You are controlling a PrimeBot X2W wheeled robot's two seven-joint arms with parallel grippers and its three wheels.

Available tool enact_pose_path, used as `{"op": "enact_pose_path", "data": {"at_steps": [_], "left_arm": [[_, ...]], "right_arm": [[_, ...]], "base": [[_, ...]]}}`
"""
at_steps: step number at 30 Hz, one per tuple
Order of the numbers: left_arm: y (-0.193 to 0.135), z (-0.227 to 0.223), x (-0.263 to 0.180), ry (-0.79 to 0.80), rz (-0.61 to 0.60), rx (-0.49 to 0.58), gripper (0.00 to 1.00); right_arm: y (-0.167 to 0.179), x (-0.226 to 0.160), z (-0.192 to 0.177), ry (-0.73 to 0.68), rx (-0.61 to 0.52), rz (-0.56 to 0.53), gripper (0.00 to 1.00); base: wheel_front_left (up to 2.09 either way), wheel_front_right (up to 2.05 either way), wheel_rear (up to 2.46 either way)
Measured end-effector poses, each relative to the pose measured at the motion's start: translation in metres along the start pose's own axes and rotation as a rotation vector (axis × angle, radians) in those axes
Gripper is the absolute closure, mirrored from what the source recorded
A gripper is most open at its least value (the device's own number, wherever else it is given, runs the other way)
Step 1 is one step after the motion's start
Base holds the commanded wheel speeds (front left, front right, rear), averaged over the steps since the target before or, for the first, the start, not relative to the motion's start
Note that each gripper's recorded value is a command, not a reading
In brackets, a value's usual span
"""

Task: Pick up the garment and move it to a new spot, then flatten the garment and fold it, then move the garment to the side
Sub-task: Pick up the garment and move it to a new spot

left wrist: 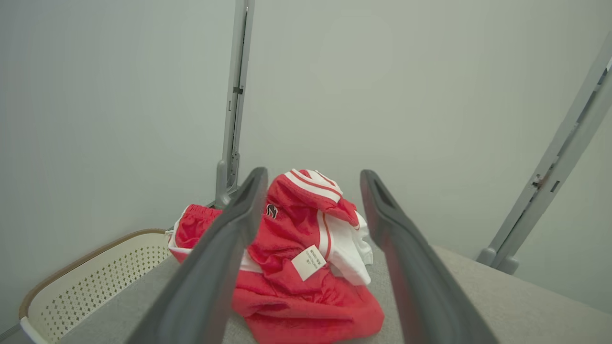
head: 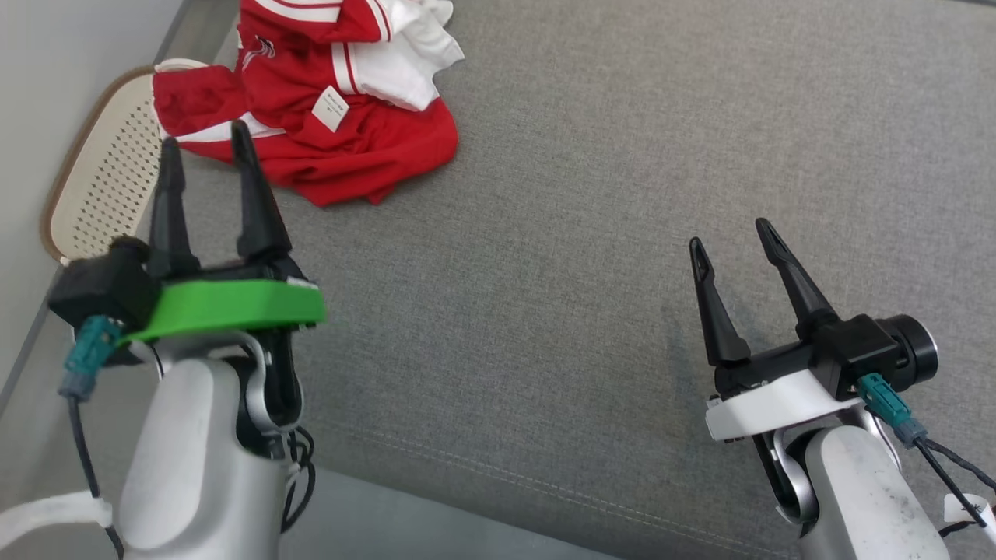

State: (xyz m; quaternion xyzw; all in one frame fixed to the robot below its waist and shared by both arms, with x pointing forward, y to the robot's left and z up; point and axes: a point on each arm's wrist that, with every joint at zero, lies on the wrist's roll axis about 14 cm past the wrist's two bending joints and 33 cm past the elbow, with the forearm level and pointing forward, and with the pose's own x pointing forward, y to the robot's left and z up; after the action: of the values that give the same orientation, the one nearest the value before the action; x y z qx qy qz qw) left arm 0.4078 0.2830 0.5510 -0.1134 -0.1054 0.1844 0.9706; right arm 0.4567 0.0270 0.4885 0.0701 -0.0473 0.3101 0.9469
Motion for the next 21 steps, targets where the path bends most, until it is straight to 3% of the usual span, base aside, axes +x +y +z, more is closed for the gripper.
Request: {"op": "enact_pose_path", "data": {"at_steps": [13,21], "left_arm": [[-0.022,-0.038,0.107,0.036,-0.024,-0.034,0.0],[-0.017,-0.099,0.146,0.206,0.046,-0.019,0.0]], "right_arm": [[-0.039,-0.011,-0.062,0.131,0.031,-0.066,0.0],[-0.052,-0.028,-0.087,0.198,0.057,-0.099,0.0]], "base": [[0.0,0.0,0.0],[0.0,0.0,0.0]]}}
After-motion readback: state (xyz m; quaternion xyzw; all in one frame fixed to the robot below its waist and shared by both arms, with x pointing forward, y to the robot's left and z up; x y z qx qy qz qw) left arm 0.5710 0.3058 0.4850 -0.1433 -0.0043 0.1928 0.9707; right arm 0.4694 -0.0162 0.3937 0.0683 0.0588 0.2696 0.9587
